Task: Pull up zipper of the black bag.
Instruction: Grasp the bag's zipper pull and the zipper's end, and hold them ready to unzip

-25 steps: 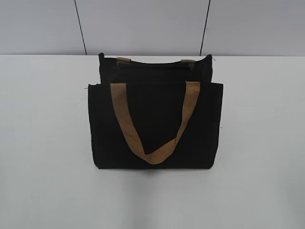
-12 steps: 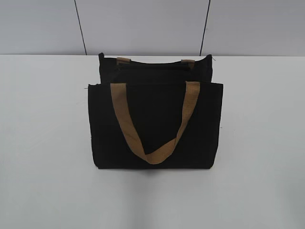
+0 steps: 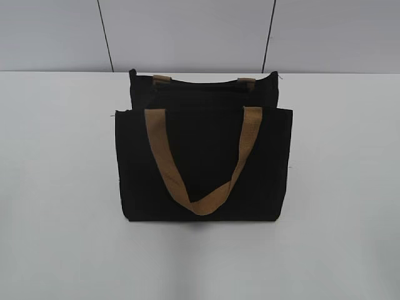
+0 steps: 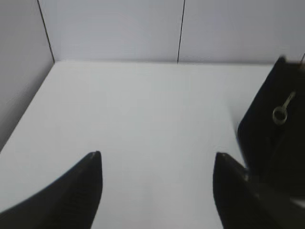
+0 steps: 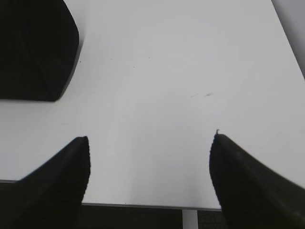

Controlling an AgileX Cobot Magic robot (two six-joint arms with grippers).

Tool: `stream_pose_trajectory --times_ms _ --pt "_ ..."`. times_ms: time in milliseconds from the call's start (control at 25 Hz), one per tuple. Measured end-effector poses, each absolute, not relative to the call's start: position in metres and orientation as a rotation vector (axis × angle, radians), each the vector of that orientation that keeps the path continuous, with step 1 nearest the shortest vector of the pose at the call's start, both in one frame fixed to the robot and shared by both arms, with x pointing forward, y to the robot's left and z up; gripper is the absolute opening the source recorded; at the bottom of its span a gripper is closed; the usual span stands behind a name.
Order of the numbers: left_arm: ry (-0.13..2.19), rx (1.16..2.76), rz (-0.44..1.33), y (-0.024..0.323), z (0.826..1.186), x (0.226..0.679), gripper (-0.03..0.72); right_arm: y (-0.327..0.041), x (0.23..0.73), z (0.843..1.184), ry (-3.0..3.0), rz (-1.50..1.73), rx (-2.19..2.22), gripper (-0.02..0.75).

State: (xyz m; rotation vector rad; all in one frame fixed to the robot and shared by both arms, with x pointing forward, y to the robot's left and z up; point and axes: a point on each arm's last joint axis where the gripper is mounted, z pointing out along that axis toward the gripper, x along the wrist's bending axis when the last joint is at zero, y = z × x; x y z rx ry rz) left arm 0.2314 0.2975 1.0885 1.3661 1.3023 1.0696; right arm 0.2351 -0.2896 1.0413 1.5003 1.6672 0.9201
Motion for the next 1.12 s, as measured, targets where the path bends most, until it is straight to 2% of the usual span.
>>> stream_pose_trajectory --times_ms 160,320,520,760,880,1120 --pt "1.140 1.175 1.196 0.299 1.105 0.248 0.535 -0.290 0.235 1.041 1.667 0.920 1.500 0.593" --pt "1.071 1.076 1.254 0.300 1.102 0.284 0.532 -0.290 0.235 1.041 1.667 0.920 1.500 0.593" --pt "1.095 1.059 1.261 0.301 1.081 0.338 0.498 -0.290 0.235 1.041 1.667 0.920 1.500 0.593" --pt "1.077 1.228 1.195 0.291 1.053 0.401 0.476 -0.290 0.235 1.041 1.667 0.920 1.500 0.593" --pt "1.004 1.378 1.062 0.274 1.026 0.430 0.453 -0.290 0.235 1.041 1.667 0.920 1.500 0.593" --pt "0.846 1.613 0.788 0.248 0.974 0.453 0.407 -0.290 0.235 1.041 1.667 0.920 1.500 0.593"
